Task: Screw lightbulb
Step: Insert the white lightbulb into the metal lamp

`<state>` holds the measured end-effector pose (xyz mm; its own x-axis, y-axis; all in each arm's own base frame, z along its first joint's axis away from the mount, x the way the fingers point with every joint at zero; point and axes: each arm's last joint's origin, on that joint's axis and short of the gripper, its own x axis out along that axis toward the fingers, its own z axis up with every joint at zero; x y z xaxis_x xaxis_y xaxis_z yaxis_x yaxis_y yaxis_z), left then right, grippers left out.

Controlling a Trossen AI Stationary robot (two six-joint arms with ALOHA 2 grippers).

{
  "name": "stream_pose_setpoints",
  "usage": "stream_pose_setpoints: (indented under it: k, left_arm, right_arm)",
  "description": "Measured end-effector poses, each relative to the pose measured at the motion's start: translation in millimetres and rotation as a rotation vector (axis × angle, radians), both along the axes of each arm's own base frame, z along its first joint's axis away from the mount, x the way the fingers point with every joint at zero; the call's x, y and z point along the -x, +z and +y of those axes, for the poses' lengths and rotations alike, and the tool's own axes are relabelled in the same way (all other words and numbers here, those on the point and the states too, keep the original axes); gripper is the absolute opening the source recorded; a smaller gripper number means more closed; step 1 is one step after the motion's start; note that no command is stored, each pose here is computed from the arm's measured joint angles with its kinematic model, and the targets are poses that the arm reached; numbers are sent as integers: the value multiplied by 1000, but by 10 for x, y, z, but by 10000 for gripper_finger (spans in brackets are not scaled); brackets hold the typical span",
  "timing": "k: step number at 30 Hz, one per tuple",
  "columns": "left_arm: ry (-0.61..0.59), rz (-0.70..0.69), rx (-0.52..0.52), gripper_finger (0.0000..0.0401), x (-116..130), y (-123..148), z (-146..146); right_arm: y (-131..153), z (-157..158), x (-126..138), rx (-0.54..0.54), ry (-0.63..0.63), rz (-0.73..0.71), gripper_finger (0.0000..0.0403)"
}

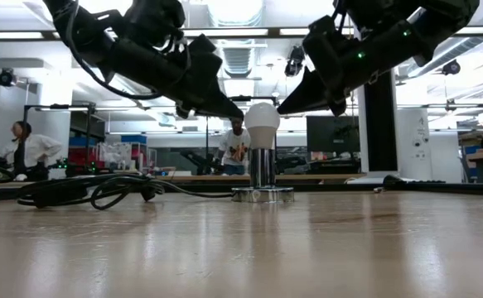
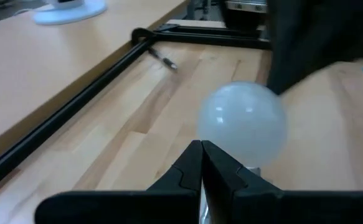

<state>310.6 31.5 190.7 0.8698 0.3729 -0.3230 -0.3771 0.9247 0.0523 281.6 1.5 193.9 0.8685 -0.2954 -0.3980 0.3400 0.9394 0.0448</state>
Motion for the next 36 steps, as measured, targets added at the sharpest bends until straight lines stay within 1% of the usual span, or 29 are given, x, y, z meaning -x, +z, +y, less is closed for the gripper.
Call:
stream_pose_setpoints:
  k: [3, 6, 10, 12, 16, 21, 24, 30, 33, 36]
  left_arm:
    - [2, -8, 12, 0, 5, 15, -10]
    - [-34, -23, 30, 0, 6, 42, -66]
    - [-173, -25, 75, 0, -5, 44, -143]
    - [-200, -23, 82, 0, -9, 38, -155]
    - [-149, 5, 50, 0, -24, -28, -95]
    - [-131, 13, 54, 0, -39, -76, -48]
    - [-128, 11, 53, 0, -52, -97, -41]
    - [-66, 14, 35, 0, -50, -106, -17]
    - [-56, 9, 34, 0, -49, -102, 3]
    - [-63, 8, 36, 0, -50, -103, 5]
  right_arm:
    - [-2, 8, 1, -11, -4, -1, 0]
    - [-14, 0, 9, -13, -26, 9, 0]
    - [-61, -22, 41, 22, -92, 67, 0]
    - [-64, -48, 46, 37, -114, 73, 0]
    - [-63, -118, 38, 48, -125, 72, 0]
    - [-45, -130, 14, 27, -67, 45, 0]
    - [-38, -128, 10, 30, -65, 36, 0]
    - [-41, -101, 6, -26, -32, 24, 0]
    - [-40, -44, 0, -48, 7, 17, 0]
    - [-42, -1, -1, -55, 19, 17, 0]
